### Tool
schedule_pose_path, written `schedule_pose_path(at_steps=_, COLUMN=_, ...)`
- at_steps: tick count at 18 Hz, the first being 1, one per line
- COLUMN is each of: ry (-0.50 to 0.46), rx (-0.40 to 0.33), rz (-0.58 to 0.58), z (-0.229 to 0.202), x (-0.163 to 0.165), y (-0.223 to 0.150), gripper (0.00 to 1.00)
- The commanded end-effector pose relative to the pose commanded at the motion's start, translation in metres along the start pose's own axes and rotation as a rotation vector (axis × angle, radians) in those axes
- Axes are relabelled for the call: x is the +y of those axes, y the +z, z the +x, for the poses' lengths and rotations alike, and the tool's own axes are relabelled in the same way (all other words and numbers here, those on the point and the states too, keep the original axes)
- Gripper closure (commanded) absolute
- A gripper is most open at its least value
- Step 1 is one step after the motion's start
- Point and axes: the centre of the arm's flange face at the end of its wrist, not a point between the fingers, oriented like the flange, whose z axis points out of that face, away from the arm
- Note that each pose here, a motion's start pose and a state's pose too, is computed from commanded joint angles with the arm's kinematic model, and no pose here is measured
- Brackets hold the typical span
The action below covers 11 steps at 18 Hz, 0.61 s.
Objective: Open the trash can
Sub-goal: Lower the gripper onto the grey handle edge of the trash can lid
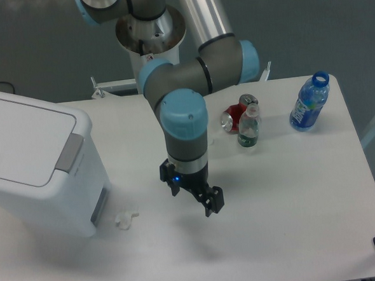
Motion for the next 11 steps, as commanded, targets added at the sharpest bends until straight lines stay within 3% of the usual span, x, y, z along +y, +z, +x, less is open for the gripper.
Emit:
schedule_pose_path(at_steps=4, ry=-0.097, rx=0.017, rz=0.106, z=0.021, x=-0.027, y=-0.036, gripper=0.75)
schedule_pose_path(at_steps=5, ry=-0.096, rx=0.030, rz=0.124, z=0.030, x=-0.035, y=-0.040, gripper=0.86)
schedule_pose_path(at_steps=7, ry=-0.132, rx=0.048, rz=0.169, z=0.043, x=-0.043, y=-0.062, gripper=0.97)
schedule_pose_path(at_steps=11, ry=-0.183, rx=0.086, rz=0.260, z=0.060, x=-0.051, y=-0.110, gripper=1.00)
